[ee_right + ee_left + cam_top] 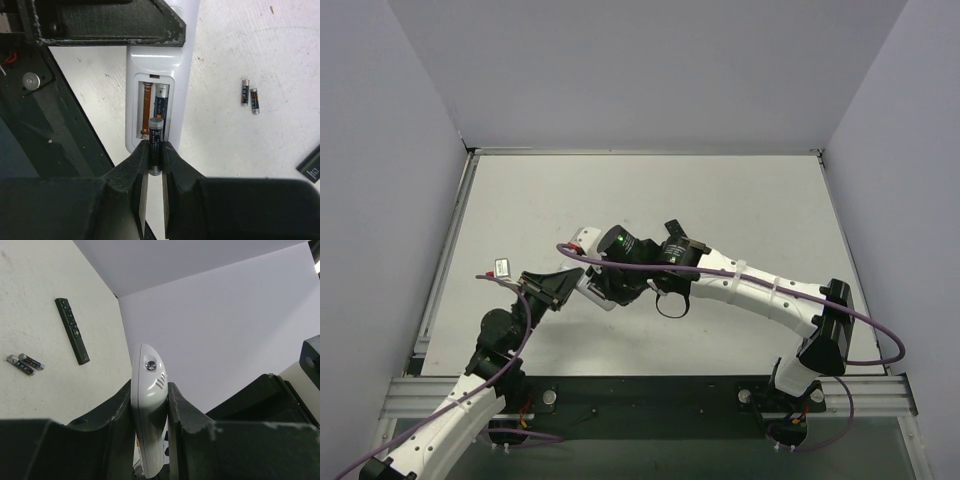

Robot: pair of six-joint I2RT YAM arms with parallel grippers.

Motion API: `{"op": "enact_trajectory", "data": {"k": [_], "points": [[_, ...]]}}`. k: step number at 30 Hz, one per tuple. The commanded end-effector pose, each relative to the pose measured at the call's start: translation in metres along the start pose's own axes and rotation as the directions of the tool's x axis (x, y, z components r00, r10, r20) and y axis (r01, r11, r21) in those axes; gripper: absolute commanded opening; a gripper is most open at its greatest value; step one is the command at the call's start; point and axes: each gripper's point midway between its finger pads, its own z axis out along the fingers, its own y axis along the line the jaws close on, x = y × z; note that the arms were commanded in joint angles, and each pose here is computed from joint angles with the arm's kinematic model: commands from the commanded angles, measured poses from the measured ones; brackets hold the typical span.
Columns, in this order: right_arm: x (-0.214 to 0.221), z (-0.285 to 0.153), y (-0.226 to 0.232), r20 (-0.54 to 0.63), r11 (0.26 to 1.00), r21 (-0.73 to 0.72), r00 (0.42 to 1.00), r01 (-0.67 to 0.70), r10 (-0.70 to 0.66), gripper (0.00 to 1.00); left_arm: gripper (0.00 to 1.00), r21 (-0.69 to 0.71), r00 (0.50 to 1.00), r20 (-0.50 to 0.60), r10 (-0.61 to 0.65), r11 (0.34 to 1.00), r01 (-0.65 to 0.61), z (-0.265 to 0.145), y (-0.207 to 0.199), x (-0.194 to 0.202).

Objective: Load the batteries into the remote control
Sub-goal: Load the battery into the remote control.

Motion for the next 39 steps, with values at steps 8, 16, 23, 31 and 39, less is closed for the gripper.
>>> {"op": "enact_trajectory", "data": {"k": [8, 16, 23, 31, 39], "points": [[0.005, -0.018, -0.013, -0.092, 0.998, 0.060, 0.995, 0.027, -0.021, 0.03, 0.00, -0.111, 0.999, -0.039, -0.038, 0.993, 0.033, -0.013, 0.059, 0.017], [0.008, -0.013, -0.007, -0.158, 0.999, 0.028, 0.987, 0.033, -0.028, 0.04, 0.00, -0.123, 0.998, -0.038, -0.043, 0.992, 0.038, -0.008, 0.057, 0.017], [0.011, -0.008, -0.004, -0.199, 0.999, 0.014, 0.980, 0.034, -0.031, 0.06, 0.00, -0.115, 0.998, -0.043, -0.049, 0.992, 0.044, -0.004, 0.052, 0.021], [0.017, -0.004, -0.002, -0.243, 0.999, 0.008, 0.970, 0.033, -0.030, 0.10, 0.00, -0.114, 0.998, -0.041, -0.043, 0.993, 0.038, 0.000, 0.048, 0.027], [0.026, -0.001, 0.000, -0.286, 1.000, -0.008, 0.958, 0.029, -0.030, 0.11, 0.00, -0.096, 0.999, -0.029, -0.045, 0.995, 0.042, 0.003, 0.041, 0.027]]}}
